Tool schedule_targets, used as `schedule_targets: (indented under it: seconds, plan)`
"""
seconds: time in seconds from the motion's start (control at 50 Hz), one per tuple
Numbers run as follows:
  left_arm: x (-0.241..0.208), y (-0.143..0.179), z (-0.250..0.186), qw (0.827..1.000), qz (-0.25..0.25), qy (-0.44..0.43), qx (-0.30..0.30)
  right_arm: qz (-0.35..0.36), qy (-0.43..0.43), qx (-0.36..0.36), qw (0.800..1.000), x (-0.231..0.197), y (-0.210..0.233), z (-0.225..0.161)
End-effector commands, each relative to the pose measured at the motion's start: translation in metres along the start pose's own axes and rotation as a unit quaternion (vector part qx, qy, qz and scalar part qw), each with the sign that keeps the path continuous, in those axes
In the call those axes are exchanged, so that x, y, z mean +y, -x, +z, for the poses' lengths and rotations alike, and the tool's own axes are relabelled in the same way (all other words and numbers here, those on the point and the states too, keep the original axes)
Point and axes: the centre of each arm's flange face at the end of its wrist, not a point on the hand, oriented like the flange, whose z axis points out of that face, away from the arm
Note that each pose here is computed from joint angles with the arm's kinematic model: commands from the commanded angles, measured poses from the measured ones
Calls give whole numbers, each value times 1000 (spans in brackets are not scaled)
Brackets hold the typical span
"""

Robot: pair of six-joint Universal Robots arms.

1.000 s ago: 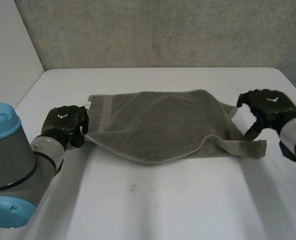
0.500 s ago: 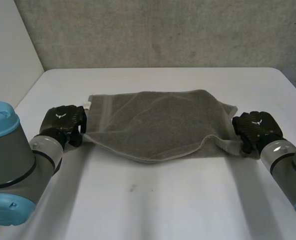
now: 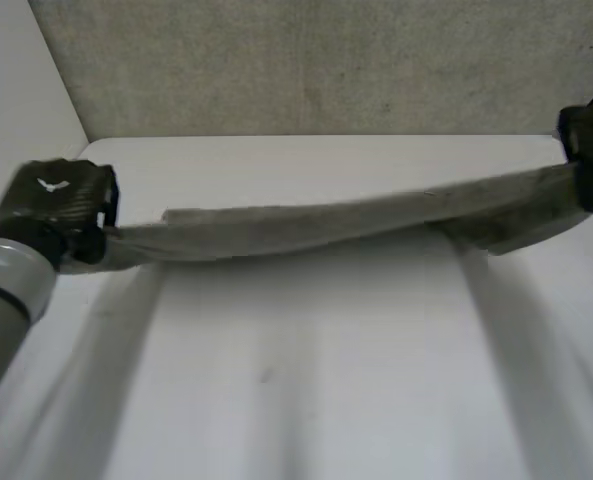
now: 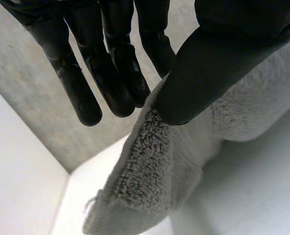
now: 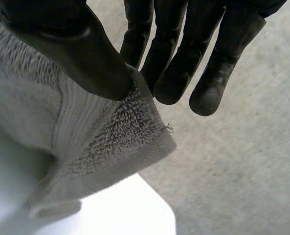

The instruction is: Fold the towel.

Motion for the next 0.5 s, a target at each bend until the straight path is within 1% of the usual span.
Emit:
schedule_targets:
  seconds: [0.02,0.1,0.22,0.26,0.3,0.32,0.34,0.36,0.38,0.4,0.42,0.44,0.46,0.48,0.5]
  plan:
    - [-18,13,-29,1000,8,0,-12,-29,35,-18,999,-16,-15,-20]
    - [-17,13,-35,1000,8,10,-8,-38,47,-28,998,-12,-13,-20]
    - [-5,10,-31,999,9,34,-2,-42,83,-48,994,9,-5,-13]
    - [10,5,-19,998,12,65,8,-40,95,-55,993,17,-2,-9]
    - [18,2,-10,997,13,80,13,-38,119,-74,989,32,5,0]
    - [18,2,-10,997,13,80,13,-38,119,-74,989,32,6,0]
    - [25,-1,0,995,13,92,17,-41,132,-82,987,41,9,7]
    - [28,-3,12,995,14,95,19,-42,132,-82,987,41,9,7]
    - [28,-3,12,995,14,95,19,-47,135,-86,986,48,10,17]
    - [32,-6,25,995,14,97,23,-50,132,-82,987,53,9,30]
    - [34,-7,41,995,14,98,24,-50,132,-82,987,53,9,30]
    - [34,-7,41,995,14,98,24,-53,126,-76,988,59,8,45]
    - [35,-9,57,995,14,95,25,-56,115,-73,989,62,9,62]
    - [35,-9,57,995,14,95,25,-56,115,-73,989,62,9,62]
    - [31,-10,73,996,14,84,23,-60,94,-72,991,57,14,78]
